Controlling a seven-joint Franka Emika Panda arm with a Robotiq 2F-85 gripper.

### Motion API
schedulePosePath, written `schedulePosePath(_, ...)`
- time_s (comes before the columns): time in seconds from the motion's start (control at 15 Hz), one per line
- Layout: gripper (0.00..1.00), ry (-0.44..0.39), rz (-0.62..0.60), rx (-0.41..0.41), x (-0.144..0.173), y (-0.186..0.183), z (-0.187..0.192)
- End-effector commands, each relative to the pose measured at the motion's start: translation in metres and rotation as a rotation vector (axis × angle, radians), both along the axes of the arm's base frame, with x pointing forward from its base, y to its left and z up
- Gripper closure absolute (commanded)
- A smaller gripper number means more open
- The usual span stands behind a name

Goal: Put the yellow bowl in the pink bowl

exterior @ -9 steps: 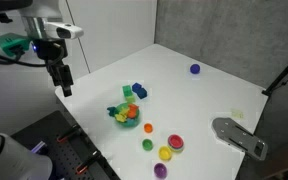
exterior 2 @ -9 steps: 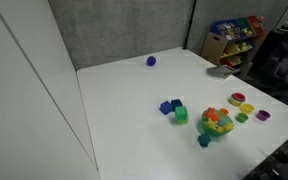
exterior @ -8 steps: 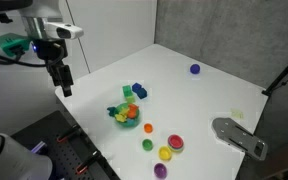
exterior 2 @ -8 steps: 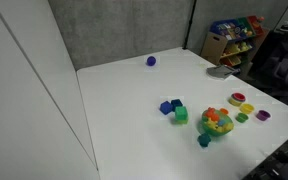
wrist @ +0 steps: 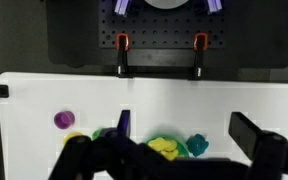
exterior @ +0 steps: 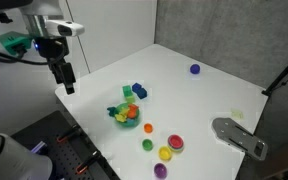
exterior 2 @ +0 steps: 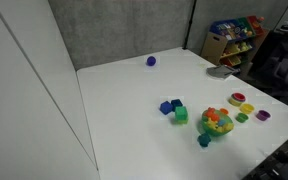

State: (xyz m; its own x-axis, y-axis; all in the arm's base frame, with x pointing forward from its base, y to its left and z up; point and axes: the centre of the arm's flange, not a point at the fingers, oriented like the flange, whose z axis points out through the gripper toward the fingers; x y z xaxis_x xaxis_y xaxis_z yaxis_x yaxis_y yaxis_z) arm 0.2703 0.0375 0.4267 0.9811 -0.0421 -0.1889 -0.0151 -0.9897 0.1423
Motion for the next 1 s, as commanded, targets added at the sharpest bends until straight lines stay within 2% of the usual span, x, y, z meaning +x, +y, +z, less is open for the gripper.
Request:
schedulePosePath(0.0,0.0,-0.052,-0.03,0.006,0.026,-0.009,0.013)
schedulePosePath(0.4,0.0,-0.118,-0.105,0.044,0.061,-0.058,0.008)
schedulePosePath(0.93,0.0,-0.172,-0.155,0.05,0.096,-0.16,-0.049)
